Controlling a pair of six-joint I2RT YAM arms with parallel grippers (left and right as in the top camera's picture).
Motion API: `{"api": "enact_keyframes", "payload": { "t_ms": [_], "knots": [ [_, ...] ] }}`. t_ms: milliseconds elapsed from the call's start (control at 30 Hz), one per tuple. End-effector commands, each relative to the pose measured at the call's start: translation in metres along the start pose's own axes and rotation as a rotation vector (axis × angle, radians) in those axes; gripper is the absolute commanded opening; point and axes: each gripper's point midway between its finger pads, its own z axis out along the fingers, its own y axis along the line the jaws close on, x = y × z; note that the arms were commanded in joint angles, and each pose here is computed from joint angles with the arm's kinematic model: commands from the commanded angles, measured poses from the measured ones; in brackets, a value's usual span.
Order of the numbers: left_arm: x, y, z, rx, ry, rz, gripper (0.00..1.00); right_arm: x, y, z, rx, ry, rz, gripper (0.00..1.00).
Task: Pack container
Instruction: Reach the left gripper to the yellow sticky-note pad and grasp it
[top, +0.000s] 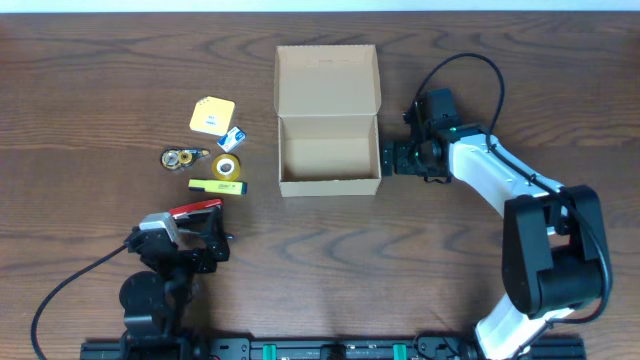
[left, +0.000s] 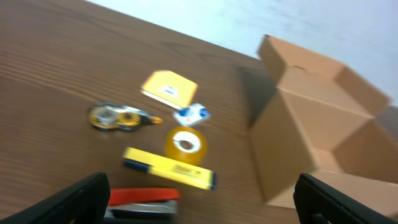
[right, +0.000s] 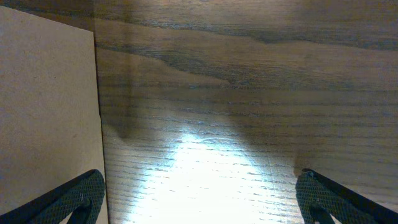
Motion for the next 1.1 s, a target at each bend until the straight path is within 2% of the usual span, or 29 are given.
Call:
{"api": "enact_keyframes", "payload": {
  "t_ms": [0,67,267,433,600,767,933,1067],
  "knots": [
    [0.021,-0.029,-0.001,0.180,0.106,-0.192,0.95,0.001,-0.002,0.001,-0.004,0.006,-0.009,0.99],
    [0.026,-0.047,-0.006,0.280,0.157,-0.258,0.95,0.001,-0.002,0.001,-0.004,0.006,-0.009,0.99],
    [0.025,-0.049,-0.007,0.276,0.181,-0.427,0.95,0.001,-0.002,0.001,-0.004,0.006,-0.009,0.99],
    [0.000,-0.053,-0.006,0.309,0.059,-0.292,0.96,0.001,-0.002,0.001,-0.004,0.006,-0.010,0.99],
    [-0.012,-0.011,0.004,0.070,-0.044,-0.299,0.96,0.001,-0.002,0.001,-0.004,0.006,-0.009,0.99],
    [-0.022,0.019,0.006,-0.117,-0.071,-0.316,0.96,0.001,-0.002,0.001,-0.004,0.006,-0.009,0.99],
    [-0.048,0.029,0.010,-0.240,-0.049,-0.319,0.96,0.001,-0.002,0.001,-0.004,0.006,-0.009,0.99],
    [-0.075,0.024,0.033,-0.289,0.048,-0.245,0.96,0.001,-0.002,0.001,-0.004,0.006,-0.009,0.99]
  ]
}}
